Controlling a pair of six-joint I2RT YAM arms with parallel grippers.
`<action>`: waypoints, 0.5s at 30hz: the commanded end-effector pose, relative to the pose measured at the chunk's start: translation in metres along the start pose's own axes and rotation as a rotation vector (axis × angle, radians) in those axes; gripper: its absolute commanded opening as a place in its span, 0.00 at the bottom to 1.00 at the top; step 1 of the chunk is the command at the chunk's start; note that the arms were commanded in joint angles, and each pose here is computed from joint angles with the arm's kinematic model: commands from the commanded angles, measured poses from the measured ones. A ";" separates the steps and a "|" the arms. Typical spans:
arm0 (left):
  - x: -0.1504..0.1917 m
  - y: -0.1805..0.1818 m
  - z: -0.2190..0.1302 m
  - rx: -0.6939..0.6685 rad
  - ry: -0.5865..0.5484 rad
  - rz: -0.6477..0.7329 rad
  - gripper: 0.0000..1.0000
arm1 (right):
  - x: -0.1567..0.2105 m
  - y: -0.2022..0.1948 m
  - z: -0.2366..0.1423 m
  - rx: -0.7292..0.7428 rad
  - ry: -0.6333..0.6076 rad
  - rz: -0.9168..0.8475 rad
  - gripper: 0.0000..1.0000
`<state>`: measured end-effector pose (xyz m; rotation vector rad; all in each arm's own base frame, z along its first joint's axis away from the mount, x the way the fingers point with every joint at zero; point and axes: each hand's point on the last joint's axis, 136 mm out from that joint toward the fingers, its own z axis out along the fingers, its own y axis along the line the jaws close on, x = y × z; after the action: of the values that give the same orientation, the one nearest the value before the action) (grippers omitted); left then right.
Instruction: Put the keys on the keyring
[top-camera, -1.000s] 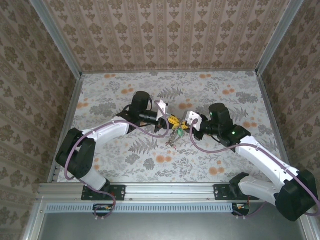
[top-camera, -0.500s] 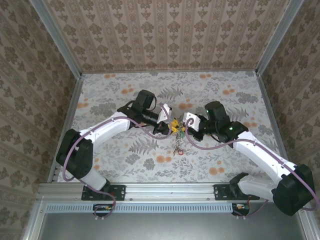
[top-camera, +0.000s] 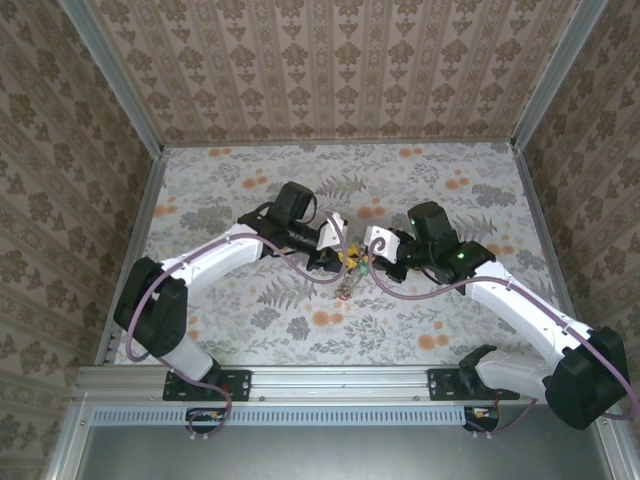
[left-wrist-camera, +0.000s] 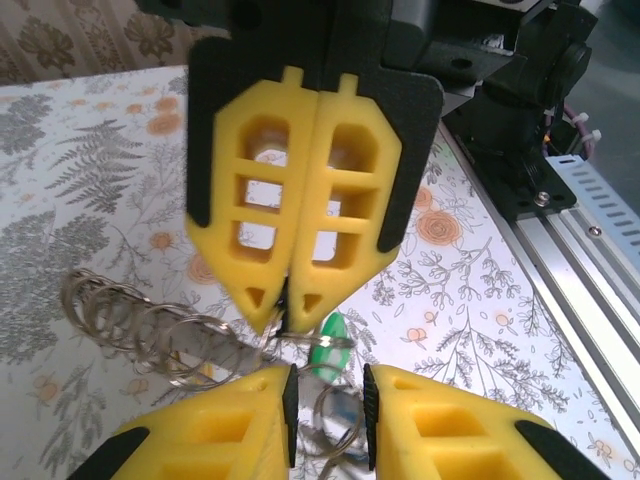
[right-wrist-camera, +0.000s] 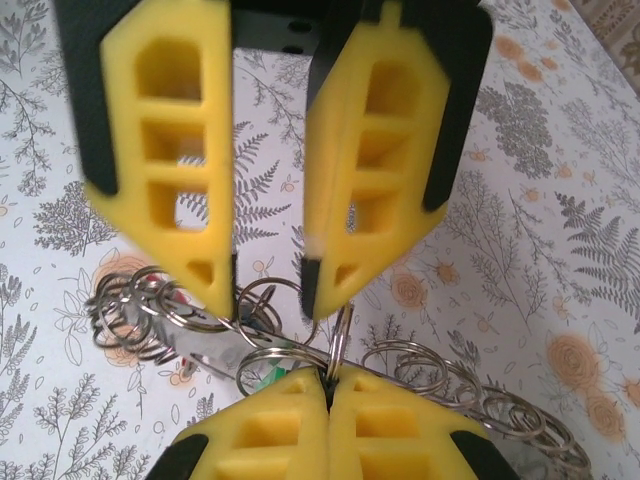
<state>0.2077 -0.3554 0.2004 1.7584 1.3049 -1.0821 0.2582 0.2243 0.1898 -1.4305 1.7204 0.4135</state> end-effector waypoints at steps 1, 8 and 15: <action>-0.013 -0.005 -0.020 -0.014 -0.040 0.073 0.27 | -0.016 0.004 -0.005 -0.018 -0.059 -0.047 0.00; -0.015 -0.005 -0.014 0.006 -0.039 0.088 0.27 | -0.021 0.005 -0.004 -0.020 -0.076 -0.043 0.00; -0.011 -0.007 0.000 0.032 -0.018 0.052 0.28 | -0.027 0.007 -0.003 -0.027 -0.103 -0.041 0.00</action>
<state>0.2024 -0.3525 0.2085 1.7787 1.2396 -1.0662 0.2520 0.2313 0.1917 -1.4468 1.6980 0.4508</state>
